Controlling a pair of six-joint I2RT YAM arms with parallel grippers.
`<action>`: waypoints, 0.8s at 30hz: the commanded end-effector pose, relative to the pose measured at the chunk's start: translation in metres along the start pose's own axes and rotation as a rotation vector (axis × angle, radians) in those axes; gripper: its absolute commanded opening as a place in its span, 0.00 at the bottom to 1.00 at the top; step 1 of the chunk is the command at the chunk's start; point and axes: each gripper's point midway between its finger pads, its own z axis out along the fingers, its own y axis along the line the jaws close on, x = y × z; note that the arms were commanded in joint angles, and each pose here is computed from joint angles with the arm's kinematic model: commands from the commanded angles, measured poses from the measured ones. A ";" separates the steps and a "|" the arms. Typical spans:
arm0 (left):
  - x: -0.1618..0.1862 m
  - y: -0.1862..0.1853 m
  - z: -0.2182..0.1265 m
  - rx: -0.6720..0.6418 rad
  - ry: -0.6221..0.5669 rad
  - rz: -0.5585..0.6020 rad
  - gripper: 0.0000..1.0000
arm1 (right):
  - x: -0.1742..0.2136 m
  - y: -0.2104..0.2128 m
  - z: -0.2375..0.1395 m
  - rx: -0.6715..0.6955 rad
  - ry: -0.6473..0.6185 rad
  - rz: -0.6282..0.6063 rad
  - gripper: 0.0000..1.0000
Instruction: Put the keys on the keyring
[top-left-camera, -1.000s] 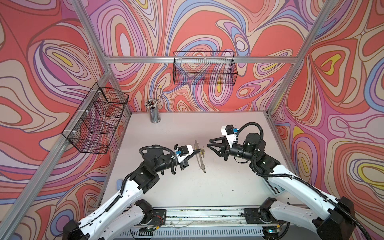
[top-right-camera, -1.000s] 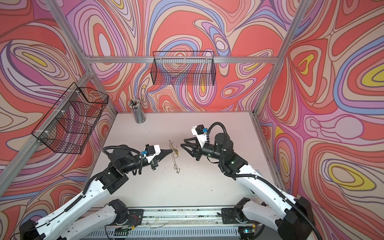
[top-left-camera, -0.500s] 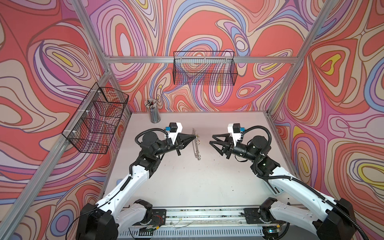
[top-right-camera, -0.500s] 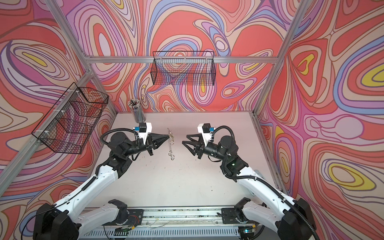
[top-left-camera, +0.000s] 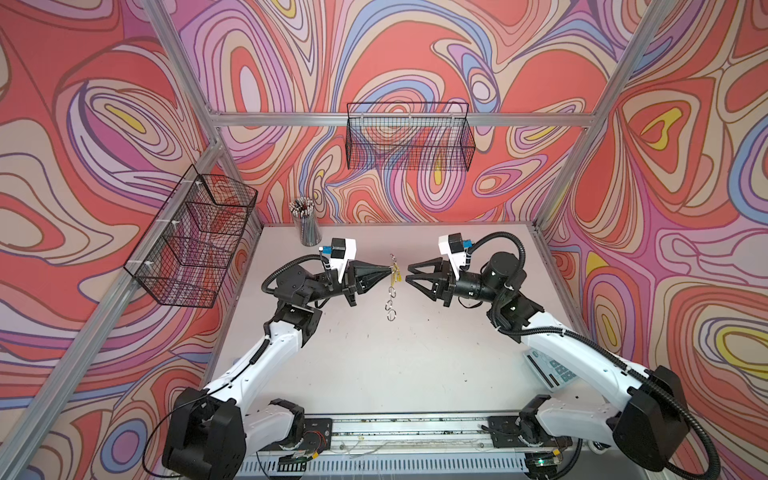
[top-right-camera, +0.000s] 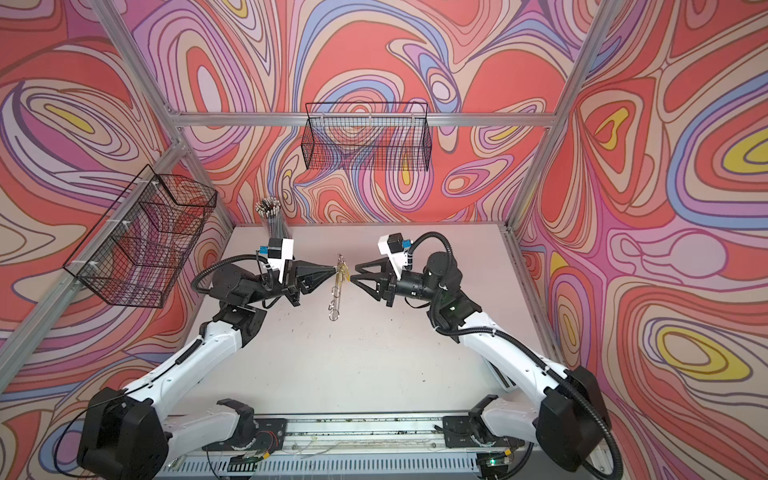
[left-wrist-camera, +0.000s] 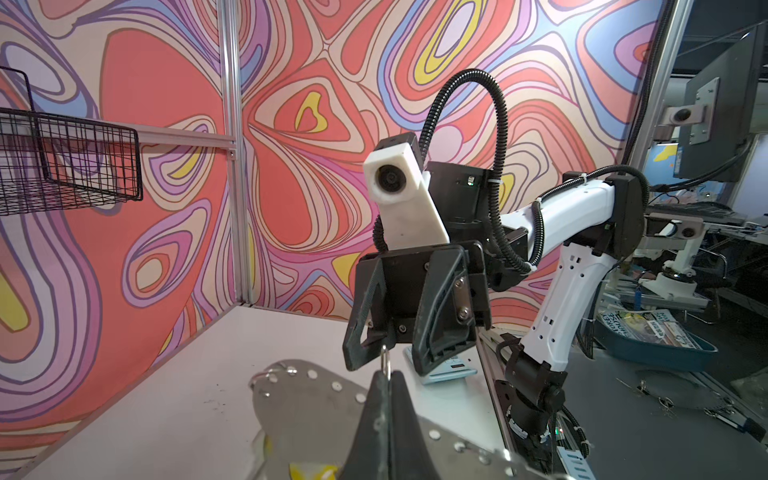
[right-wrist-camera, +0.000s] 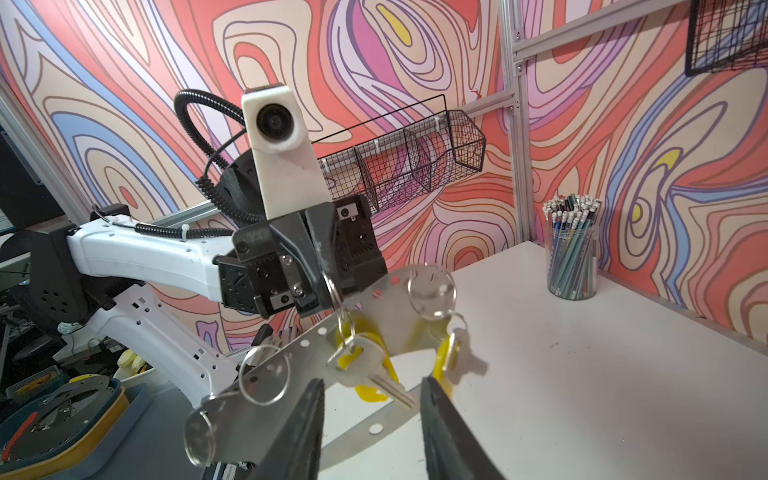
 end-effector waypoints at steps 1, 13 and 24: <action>-0.020 -0.015 -0.002 0.047 -0.035 0.077 0.00 | -0.017 0.013 0.002 -0.066 -0.024 -0.042 0.40; -0.022 -0.013 -0.004 0.017 -0.065 0.047 0.00 | -0.016 0.016 0.013 -0.084 0.006 -0.070 0.32; -0.023 -0.011 -0.004 0.017 -0.076 0.021 0.00 | -0.013 0.018 0.023 -0.059 0.027 -0.104 0.25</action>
